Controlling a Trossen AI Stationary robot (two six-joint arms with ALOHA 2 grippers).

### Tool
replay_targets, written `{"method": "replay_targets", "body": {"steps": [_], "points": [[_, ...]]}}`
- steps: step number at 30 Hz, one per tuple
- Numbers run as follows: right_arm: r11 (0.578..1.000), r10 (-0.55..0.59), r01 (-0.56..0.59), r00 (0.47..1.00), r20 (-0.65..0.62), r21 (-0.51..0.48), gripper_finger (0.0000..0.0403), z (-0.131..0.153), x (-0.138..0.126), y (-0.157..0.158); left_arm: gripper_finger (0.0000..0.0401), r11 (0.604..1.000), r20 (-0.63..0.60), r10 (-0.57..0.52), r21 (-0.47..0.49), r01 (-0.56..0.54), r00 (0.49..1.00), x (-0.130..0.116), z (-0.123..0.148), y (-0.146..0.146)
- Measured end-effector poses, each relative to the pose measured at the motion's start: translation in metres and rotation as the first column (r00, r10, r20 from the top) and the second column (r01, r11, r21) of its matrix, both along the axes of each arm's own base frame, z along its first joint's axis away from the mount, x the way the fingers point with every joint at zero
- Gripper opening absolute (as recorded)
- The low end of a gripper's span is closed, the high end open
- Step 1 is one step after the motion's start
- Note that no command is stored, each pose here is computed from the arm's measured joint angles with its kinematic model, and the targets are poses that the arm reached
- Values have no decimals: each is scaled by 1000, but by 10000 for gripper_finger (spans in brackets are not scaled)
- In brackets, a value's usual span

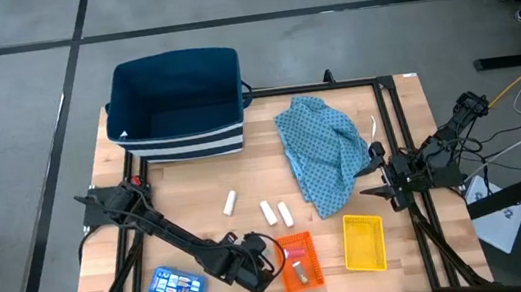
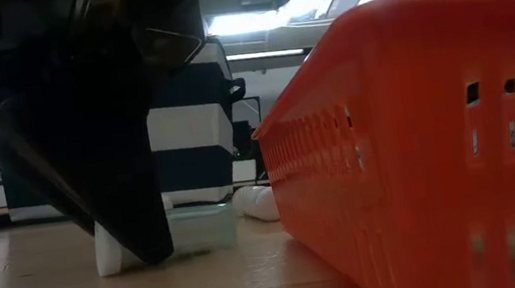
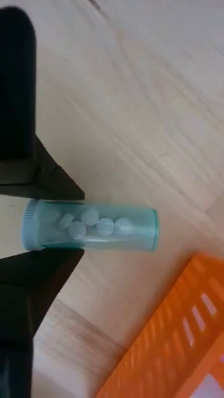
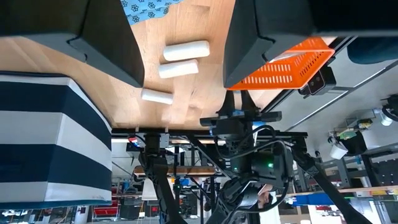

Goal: Pick & Place Medicine items
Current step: Put the blue pill bottle into the orange bin

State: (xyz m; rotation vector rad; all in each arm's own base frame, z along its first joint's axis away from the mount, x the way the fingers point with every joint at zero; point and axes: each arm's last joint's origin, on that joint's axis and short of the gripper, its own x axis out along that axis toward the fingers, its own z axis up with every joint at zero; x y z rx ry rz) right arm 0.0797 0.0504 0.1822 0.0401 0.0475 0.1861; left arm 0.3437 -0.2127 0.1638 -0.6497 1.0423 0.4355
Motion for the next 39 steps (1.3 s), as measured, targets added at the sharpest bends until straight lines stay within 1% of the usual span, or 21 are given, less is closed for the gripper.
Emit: {"method": "replay_targets", "body": {"steps": [3, 7, 12, 16, 20, 22, 23, 27, 30, 32, 34, 37, 39], "points": [[1000, 0, 0, 1000, 0, 0, 220, 0, 0, 0, 96, 1000, 21, -7, -16, 8, 1000, -1, 9, 0], [1000, 0, 0, 1000, 1, 0, 220, 0, 0, 0, 97, 1000, 101, -20, -10, 21, 995, -5, 35, 4], [1000, 0, 0, 1000, 0, 0, 220, 0, 0, 0, 99, 997, 207, -35, 73, 20, 978, -10, 62, 11], [1000, 0, 0, 1000, 0, 0, 220, 0, 0, 0, 99, 991, 319, -82, 125, 44, 944, -4, 79, 15], [1000, 0, 0, 1000, 0, 0, 220, 0, 0, 0, 99, 984, 428, -152, 149, 96, 891, 13, 87, 20], [1000, 1, -1, 1000, 0, 1, 220, 0, 0, 0, 99, 981, 464, -180, 145, 126, 867, 23, 86, 23], [1000, 3, -3, 1000, -1, 6, 220, 0, 0, 0, 99, 979, 465, -193, 146, 140, 864, 28, 82, 25], [1000, 4, -4, 1000, -4, 24, 220, 0, 0, 0, 100, 973, 424, -229, 133, 190, 876, 43, 60, 32], [1000, 11, -11, 1000, -5, 25, 220, 0, 0, 0, 107, 973, 388, -230, 111, 203, 892, 50, 43, 36], [999, 23, -23, 1000, -5, 25, 220, 0, 0, 1, 119, 972, 366, -233, 87, 217, 901, 53, 32, 36], [999, 28, -28, 1000, -5, 25, 220, 0, 0, 1, 137, 970, 370, -243, 68, 234, 897, 56, 26, 34], [999, 27, -27, 1000, -5, 25, 220, 0, 0, 1, 169, 969, 391, -243, 64, 237, 888, 58, 27, 33], [999, 27, -27, 1000, -3, 26, 220, 0, 0, 1, 190, 969, 398, -247, 90, 230, 883, 57, 30, 33]]}}
